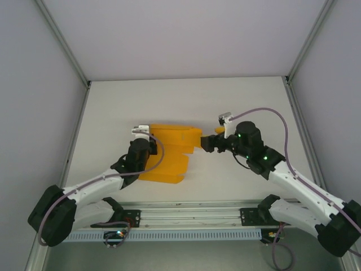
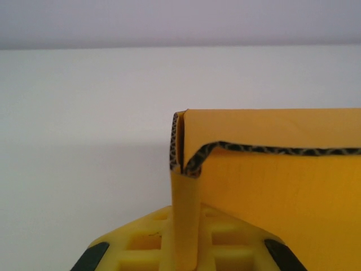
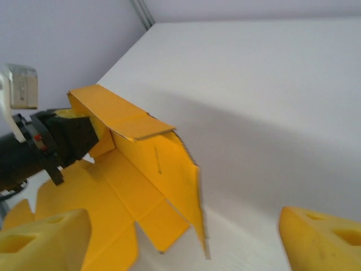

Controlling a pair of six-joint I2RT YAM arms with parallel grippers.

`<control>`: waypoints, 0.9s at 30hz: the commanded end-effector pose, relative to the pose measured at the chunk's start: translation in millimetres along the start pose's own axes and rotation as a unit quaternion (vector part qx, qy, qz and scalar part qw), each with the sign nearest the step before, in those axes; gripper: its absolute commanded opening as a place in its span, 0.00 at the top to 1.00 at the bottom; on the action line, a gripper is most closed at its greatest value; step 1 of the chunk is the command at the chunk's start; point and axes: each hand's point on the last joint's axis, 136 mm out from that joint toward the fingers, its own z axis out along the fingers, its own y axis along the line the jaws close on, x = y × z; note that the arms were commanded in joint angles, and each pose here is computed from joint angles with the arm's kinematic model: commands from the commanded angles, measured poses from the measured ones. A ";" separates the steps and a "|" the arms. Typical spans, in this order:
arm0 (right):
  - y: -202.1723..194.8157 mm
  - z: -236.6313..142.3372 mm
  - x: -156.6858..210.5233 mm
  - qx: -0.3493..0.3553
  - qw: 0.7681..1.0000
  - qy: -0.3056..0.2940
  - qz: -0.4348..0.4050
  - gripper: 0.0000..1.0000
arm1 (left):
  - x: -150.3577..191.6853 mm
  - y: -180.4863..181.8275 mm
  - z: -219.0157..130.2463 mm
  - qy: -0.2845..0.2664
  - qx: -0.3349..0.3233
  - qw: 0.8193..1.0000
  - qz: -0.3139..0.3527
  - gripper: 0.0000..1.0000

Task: Assemble paper box

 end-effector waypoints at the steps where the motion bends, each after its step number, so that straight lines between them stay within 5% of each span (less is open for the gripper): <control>1: -10.1 -4.6 -18.1 0.037 0.999 -0.034 -0.003 0.04 | -7.7 -8.2 -7.3 -0.022 0.024 0.999 0.000 1.00; 10: -22.9 31.0 -35.0 0.088 0.996 0.011 -0.008 0.00 | -6.2 -15.4 -12.6 -0.030 0.028 0.999 0.015 1.00; 20: -6.9 68.2 33.0 0.004 0.992 0.123 -0.010 0.00 | -11.5 -12.7 -12.5 -0.035 0.017 0.999 -0.008 1.00; 27: 30.6 107.7 47.0 -0.077 0.986 0.144 -0.019 0.00 | -12.5 -17.7 -11.4 -0.033 0.029 0.999 -0.024 1.00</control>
